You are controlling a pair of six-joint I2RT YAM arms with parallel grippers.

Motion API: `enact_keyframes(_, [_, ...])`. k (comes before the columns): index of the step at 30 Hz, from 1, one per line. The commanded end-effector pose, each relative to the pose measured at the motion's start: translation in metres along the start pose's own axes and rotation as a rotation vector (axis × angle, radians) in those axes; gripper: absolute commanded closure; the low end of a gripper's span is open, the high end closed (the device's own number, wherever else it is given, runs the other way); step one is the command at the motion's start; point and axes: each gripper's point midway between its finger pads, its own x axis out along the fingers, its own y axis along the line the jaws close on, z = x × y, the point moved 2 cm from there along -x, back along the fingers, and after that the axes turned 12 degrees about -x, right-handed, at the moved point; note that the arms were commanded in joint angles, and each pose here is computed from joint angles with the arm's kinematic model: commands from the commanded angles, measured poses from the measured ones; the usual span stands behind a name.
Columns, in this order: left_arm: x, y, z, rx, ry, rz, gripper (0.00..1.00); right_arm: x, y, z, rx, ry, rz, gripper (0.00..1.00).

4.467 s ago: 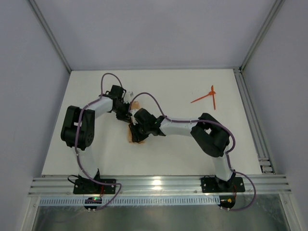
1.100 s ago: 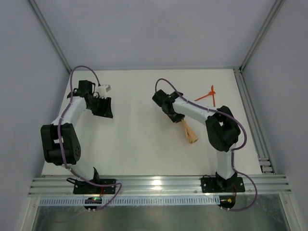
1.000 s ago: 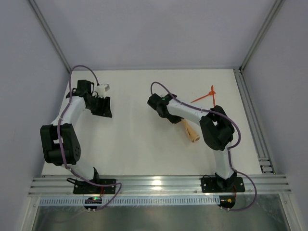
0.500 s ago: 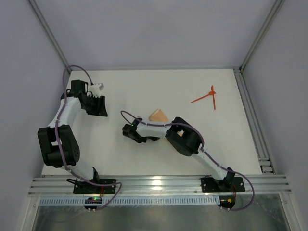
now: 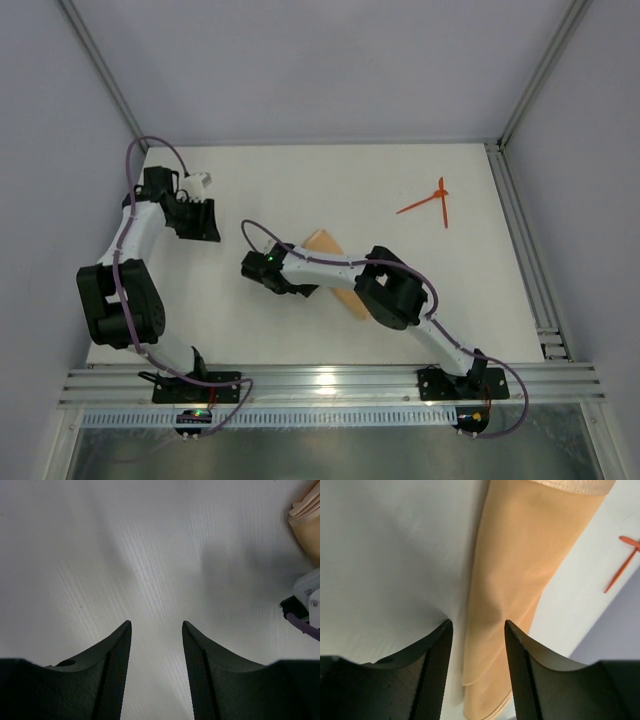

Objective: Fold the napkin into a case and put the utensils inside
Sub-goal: Turn over the smaller rectangle-folded napkin at the center of the board, then move the smaller rectangle-folded napkin to the center of the board.

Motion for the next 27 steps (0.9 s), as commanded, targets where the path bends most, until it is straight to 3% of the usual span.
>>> enact_keyframes(1, [-0.02, -0.006, 0.019, 0.038, -0.072, 0.0, 0.52, -0.05, 0.01, 0.047, 0.198, -0.235, 0.181, 0.49])
enact_keyframes(7, [-0.023, -0.009, 0.032, 0.017, -0.1, -0.003, 0.52, -0.13, -0.022, 0.06, 0.331, -0.487, 0.386, 0.44])
enact_keyframes(9, [-0.02, -0.015, 0.033, 0.034, -0.092, 0.003, 0.52, -0.146, -0.03, 0.047, 0.362, -0.53, 0.43, 0.44])
enact_keyframes(12, [-0.012, -0.037, 0.037, 0.107, -0.076, 0.012, 0.53, -0.14, -0.039, 0.016, 0.466, -0.534, 0.462, 0.46])
enact_keyframes(13, [-0.009, -0.042, 0.042, 0.13, -0.074, 0.025, 0.54, -0.116, -0.027, -0.002, 0.481, -0.481, 0.474, 0.49])
enact_keyframes(14, [-0.004, -0.052, 0.043, 0.157, -0.069, 0.02, 0.55, -0.099, -0.033, -0.014, 0.566, -0.44, 0.495, 0.53])
enact_keyframes(15, [0.006, -0.074, 0.04, 0.213, -0.046, 0.002, 0.55, -0.097, -0.031, -0.013, 0.609, -0.466, 0.571, 0.65])
enact_keyframes(18, [0.035, -0.118, 0.036, 0.331, -0.01, -0.019, 0.53, -0.074, -0.018, -0.049, 0.74, -0.468, 0.684, 0.74])
enact_keyframes(27, [0.108, -0.205, 0.022, 0.47, 0.017, -0.179, 0.44, -0.03, 0.001, -0.084, 0.959, -0.407, 0.675, 0.78])
